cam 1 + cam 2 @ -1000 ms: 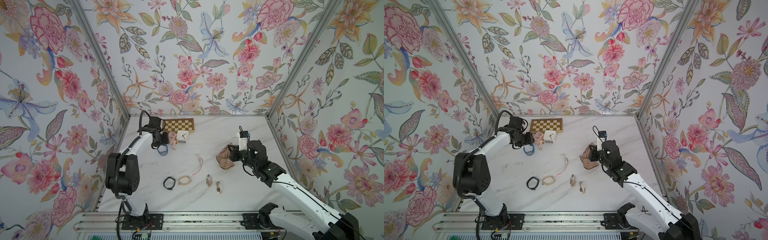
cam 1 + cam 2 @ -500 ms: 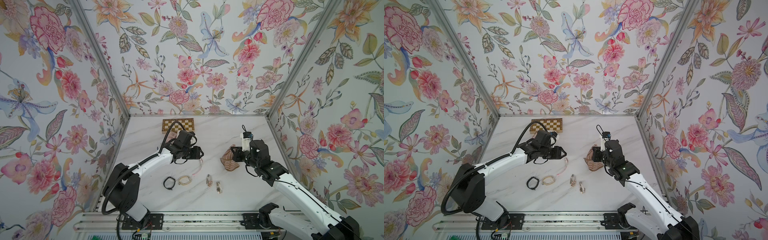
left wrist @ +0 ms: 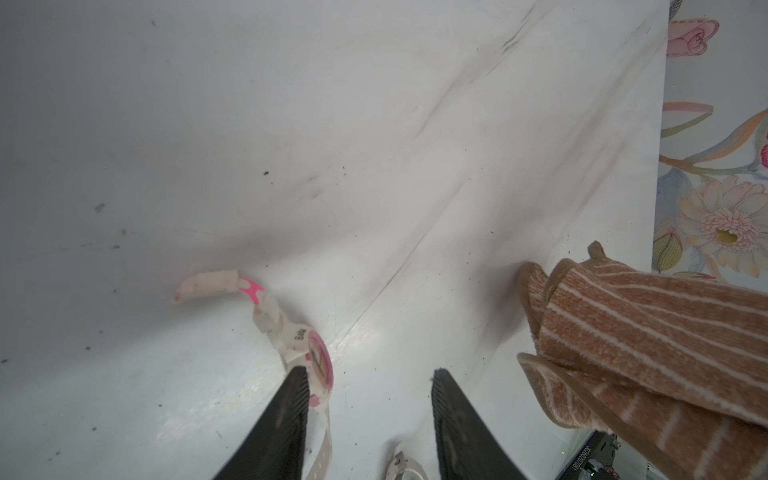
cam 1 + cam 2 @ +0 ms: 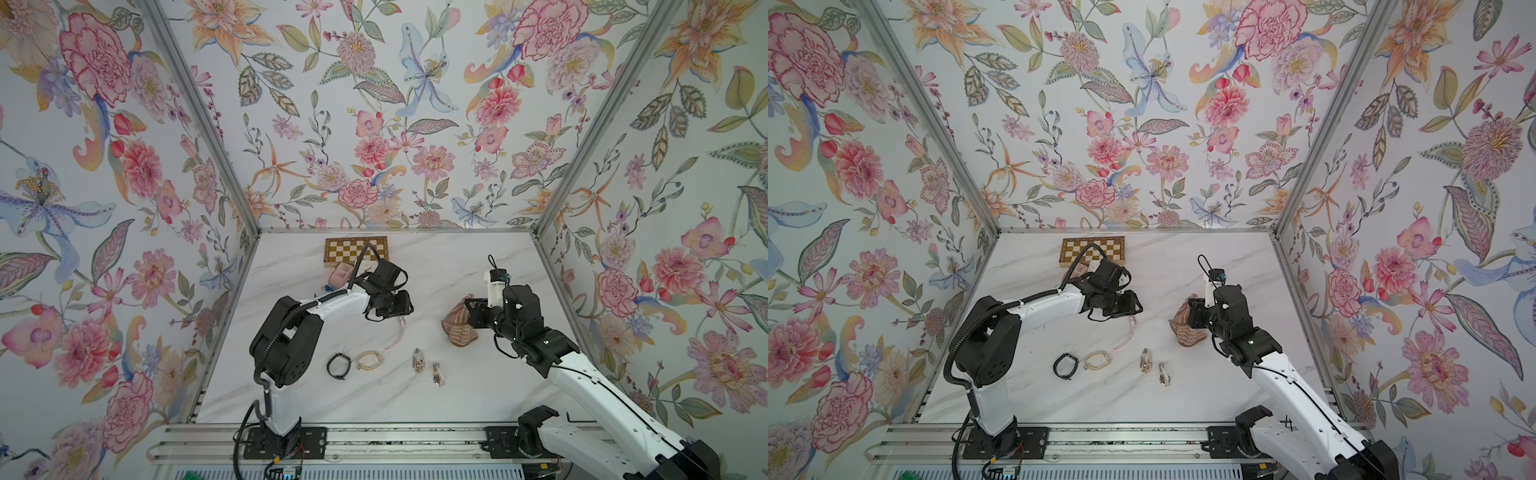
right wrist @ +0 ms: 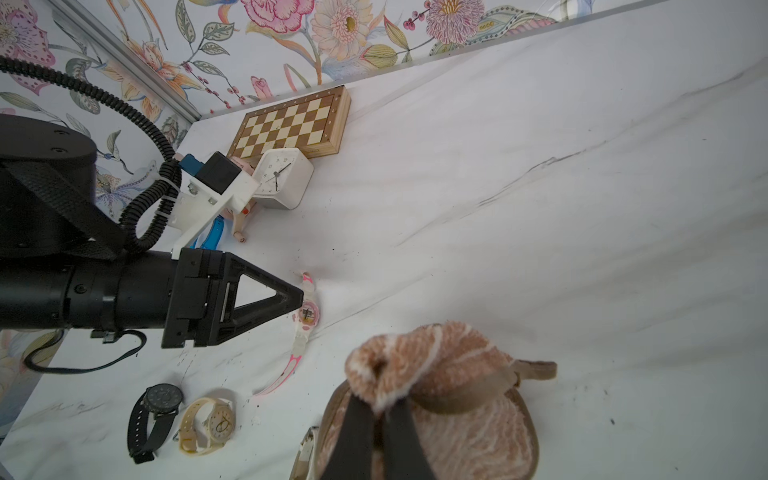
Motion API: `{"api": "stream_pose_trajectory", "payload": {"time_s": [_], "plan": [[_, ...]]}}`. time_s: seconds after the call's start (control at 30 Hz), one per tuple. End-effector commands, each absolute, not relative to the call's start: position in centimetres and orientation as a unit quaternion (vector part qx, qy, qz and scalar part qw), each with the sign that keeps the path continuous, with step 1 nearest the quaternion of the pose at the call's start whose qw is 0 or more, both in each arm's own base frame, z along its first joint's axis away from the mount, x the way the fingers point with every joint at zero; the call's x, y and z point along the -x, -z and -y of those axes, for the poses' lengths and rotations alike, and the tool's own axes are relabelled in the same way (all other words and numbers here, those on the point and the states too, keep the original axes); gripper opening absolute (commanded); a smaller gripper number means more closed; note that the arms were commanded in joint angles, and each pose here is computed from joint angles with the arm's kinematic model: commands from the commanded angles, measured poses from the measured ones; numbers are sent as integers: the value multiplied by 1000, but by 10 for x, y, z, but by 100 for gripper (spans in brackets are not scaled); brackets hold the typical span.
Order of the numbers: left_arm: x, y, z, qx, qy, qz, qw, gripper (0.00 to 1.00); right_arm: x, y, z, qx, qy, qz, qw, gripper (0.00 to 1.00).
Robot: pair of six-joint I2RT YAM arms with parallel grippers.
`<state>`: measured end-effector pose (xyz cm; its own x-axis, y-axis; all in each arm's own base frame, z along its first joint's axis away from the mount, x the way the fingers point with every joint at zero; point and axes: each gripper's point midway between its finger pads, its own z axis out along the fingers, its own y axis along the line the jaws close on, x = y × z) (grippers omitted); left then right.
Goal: Wipe the watch dial
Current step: Pick up the watch at the center of the board.
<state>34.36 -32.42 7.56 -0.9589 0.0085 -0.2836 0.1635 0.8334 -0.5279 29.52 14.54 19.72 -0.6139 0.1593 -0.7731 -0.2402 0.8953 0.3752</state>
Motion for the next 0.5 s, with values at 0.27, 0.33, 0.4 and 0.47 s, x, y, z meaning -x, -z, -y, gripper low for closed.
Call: {"api": "stream_pose_trajectory", "payload": {"time_s": [0.27,0.33,0.4,0.47], "plan": [[-350,-63,312,-27,249,-959,129,44,-297,-195,-145,30,-246,-863,441,0],[-349,-60,312,-29,247,-960,127,45,-297,-194,-144,29,-244,-863,441,0],[-350,-56,310,-27,245,-961,125,44,-297,-195,-143,28,-245,-863,442,0],[-352,-51,310,-24,245,-961,123,44,-297,-195,-143,28,-246,-862,442,0]]}}
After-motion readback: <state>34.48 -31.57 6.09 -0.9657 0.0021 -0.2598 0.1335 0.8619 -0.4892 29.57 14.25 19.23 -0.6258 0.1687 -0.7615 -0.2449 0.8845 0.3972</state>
